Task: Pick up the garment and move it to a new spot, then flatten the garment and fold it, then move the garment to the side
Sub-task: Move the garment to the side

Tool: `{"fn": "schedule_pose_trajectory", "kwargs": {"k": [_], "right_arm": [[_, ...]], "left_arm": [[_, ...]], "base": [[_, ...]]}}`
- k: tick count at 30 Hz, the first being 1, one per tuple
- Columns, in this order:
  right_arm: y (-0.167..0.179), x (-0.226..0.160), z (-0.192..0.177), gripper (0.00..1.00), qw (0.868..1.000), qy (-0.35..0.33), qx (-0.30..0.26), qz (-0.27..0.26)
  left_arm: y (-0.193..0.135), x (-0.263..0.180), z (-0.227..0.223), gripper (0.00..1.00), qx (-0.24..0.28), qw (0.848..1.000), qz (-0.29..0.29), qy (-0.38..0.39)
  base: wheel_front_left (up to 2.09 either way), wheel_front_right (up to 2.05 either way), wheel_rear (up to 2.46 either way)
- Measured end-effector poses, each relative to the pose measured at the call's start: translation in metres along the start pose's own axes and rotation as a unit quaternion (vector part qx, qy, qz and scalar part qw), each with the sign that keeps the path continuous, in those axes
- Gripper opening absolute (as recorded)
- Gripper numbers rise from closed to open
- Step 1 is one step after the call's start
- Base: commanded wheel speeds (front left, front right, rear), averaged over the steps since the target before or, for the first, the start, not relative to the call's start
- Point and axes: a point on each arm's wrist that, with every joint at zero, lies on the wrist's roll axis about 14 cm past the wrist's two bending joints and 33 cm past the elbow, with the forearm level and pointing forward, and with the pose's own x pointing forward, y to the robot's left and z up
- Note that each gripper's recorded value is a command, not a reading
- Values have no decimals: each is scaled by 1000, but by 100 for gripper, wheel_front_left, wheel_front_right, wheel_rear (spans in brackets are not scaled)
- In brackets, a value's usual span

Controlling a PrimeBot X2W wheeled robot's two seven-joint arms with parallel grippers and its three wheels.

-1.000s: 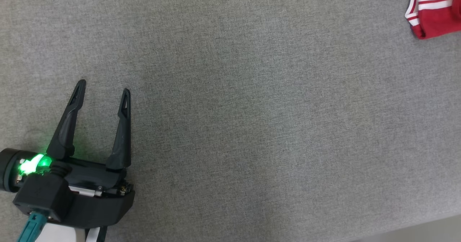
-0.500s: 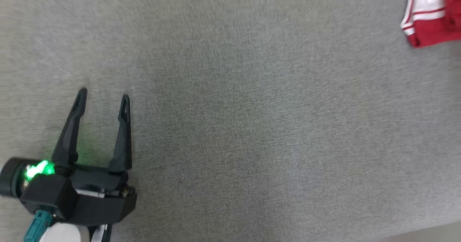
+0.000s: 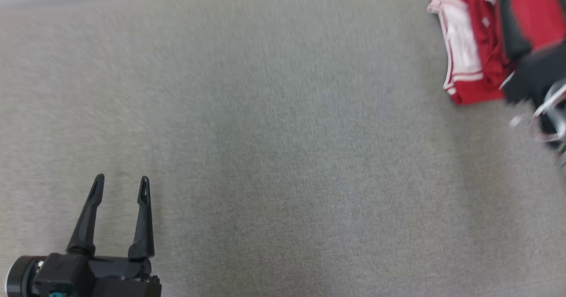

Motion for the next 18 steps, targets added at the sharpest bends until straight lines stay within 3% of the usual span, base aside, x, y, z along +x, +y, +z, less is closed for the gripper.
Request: {"fn": "schedule_pose_trajectory", "kwargs": {"k": [18], "right_arm": [[94,-122,-3,100,988,-35,150,2]], "left_arm": [[23,-62,56,100,8,997,51,-51]], "base": [[0,0,0]]}}
